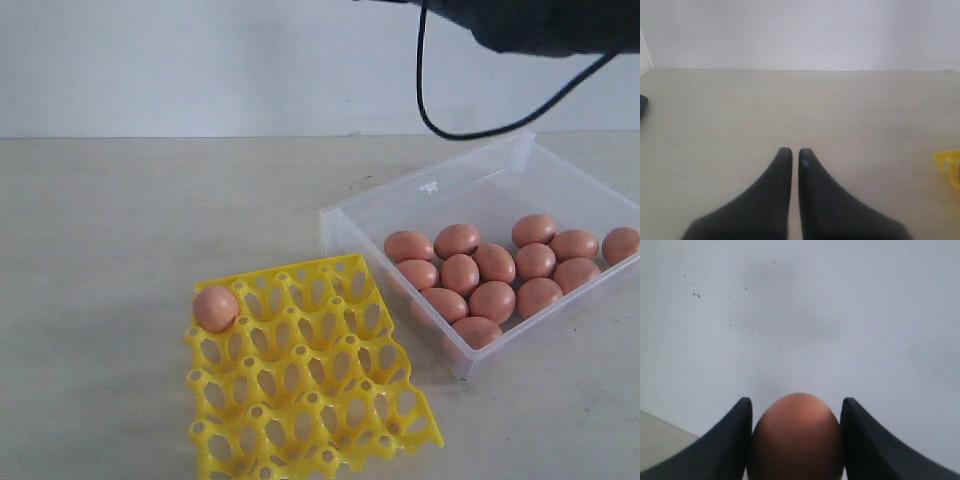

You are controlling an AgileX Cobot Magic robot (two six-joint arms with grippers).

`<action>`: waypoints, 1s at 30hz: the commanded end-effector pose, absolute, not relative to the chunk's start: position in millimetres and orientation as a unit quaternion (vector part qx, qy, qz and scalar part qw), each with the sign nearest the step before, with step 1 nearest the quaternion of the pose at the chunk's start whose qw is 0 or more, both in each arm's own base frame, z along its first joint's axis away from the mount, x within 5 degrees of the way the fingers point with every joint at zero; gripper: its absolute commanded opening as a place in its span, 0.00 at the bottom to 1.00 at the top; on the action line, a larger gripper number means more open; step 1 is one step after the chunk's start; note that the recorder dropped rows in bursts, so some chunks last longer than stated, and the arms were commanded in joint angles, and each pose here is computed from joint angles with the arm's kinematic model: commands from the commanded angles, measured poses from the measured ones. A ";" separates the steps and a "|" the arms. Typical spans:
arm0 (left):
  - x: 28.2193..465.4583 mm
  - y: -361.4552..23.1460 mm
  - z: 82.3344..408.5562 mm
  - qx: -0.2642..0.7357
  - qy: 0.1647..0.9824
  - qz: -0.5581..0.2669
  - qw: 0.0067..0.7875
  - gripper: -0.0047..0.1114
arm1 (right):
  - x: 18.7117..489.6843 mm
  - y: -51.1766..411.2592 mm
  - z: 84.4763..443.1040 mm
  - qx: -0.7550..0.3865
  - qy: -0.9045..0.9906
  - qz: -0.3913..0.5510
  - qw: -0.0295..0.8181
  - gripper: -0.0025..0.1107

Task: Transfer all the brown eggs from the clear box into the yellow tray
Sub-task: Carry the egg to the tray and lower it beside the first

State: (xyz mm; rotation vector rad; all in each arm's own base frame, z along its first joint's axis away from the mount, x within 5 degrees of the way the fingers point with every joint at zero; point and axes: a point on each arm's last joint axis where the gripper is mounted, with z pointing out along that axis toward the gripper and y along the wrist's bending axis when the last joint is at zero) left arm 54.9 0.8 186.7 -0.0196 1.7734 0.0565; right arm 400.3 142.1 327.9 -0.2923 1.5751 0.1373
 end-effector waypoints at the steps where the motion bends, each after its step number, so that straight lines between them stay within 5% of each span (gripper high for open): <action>1: 54.9 1.0 188.0 -0.009 0.771 0.027 0.636 0.08 | 373.4 152.3 313.0 -0.113 0.709 0.105 0.688 0.02; 7: 54.9 1.0 188.0 -0.009 0.771 0.027 0.636 0.08 | 341.0 191.8 313.8 -0.170 0.629 0.271 0.708 0.02; 12: 54.9 1.0 188.0 -0.009 0.771 0.027 0.636 0.08 | 305.1 228.0 296.4 -0.336 0.619 0.385 0.597 0.02; 20: 54.9 1.0 188.0 -0.009 0.771 0.027 0.636 0.08 | 256.4 210.2 189.4 -0.276 0.727 0.375 0.505 0.02; 30: 54.9 1.0 188.0 -0.009 0.771 0.027 0.636 0.08 | 290.9 221.4 140.3 -0.230 0.753 0.341 0.514 0.02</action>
